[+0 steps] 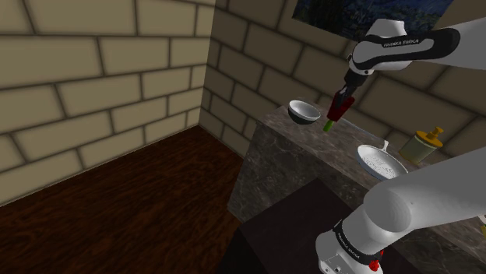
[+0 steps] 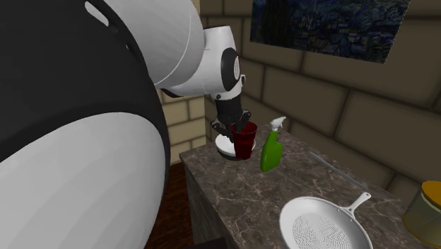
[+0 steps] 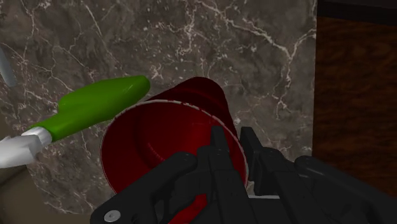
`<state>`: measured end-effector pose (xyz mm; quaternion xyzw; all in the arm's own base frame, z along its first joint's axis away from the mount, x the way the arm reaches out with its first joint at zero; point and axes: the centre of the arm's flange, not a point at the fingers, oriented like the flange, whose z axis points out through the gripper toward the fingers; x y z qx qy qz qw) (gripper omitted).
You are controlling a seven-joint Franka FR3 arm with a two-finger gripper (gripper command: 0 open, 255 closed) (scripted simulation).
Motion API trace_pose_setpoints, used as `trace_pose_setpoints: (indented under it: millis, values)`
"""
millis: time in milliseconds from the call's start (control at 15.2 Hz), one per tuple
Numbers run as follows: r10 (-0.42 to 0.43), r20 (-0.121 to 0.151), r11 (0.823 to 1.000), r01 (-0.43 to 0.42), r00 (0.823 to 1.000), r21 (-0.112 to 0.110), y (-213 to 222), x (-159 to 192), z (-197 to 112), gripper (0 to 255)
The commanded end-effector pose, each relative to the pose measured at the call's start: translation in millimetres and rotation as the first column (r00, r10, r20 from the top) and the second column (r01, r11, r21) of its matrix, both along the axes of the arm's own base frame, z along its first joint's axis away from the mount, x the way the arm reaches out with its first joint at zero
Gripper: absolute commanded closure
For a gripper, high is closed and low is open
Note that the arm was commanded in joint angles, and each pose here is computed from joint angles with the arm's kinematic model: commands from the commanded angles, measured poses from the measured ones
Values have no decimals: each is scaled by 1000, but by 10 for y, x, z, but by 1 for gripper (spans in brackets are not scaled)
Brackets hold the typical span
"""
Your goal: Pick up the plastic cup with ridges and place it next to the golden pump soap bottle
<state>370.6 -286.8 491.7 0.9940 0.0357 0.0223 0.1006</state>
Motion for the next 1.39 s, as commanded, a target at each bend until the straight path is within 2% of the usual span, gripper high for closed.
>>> trace_pose_setpoints:
  millis: [0,1320]
  values:
    - [0,0,1000,0,1000,0,-1,0,113,255]
    - [0,0,1000,0,1000,0,-1,0,1169,255]
